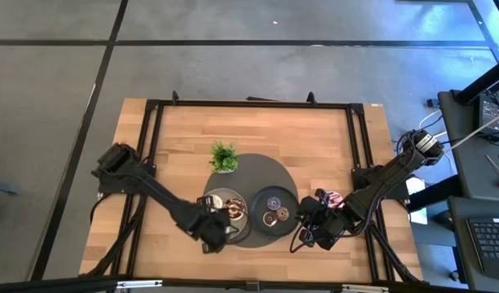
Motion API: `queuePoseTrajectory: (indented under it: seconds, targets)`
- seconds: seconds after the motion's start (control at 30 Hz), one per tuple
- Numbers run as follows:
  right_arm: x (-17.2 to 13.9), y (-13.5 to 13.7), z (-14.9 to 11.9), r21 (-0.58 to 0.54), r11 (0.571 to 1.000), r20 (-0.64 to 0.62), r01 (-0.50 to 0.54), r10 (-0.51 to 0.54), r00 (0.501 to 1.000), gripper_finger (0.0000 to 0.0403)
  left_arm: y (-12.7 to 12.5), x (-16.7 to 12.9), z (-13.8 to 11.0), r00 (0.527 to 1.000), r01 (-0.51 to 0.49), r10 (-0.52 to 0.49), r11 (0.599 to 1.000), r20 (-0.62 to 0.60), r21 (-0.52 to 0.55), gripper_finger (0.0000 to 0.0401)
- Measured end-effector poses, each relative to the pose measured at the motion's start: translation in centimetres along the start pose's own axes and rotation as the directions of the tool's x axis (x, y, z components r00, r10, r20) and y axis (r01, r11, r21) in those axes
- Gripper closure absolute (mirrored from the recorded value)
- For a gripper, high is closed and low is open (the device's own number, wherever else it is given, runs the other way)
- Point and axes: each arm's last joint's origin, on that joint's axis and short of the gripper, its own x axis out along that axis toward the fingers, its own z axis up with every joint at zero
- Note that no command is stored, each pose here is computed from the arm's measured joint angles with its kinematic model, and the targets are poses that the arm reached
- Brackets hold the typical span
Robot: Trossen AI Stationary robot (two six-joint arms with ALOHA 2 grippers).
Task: Pick & Place donuts
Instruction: Put the large light blue donut on the gray plate
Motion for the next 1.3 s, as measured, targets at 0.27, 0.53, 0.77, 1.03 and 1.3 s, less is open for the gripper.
queuePoseTrajectory:
  seconds: [0.27, 0.53, 0.77, 1.03, 1.3]
  targets:
    - [0.0, 0.0, 0.0, -0.04, 0.999, 0.0, 0.0, 0.0, 1.0, 0.032, 1.7, 1.6, 0.3, 0.997, -0.009, 0.004, 0.998, -0.071, -0.064, 0.0387]
    - [0.0, 0.0, 0.0, -0.048, 0.999, 0.0, 0.0, 0.0, 1.0, 0.032, 1.8, 2.0, 0.3, 0.999, -0.028, 0.026, 0.997, -0.04, -0.068, 0.0369]
    - [0.0, 0.0, 0.0, -0.048, 0.999, -0.001, -0.001, 0.001, 1.0, 0.032, 1.7, 2.0, 0.2, 0.998, -0.013, 0.009, 0.998, -0.055, -0.068, 0.0363]
    - [0.0, 0.0, 0.0, -0.048, 0.999, -0.001, -0.002, 0.002, 1.0, 0.032, 1.7, 2.0, 0.2, 0.998, -0.014, 0.01, 0.998, -0.056, -0.068, 0.0361]
    - [0.0, 0.1, -0.1, -0.041, 0.999, -0.041, -0.025, 0.023, 0.999, 0.032, 1.8, 2.0, 0.2, 0.998, -0.013, 0.009, 0.997, -0.057, -0.07, 0.0338]
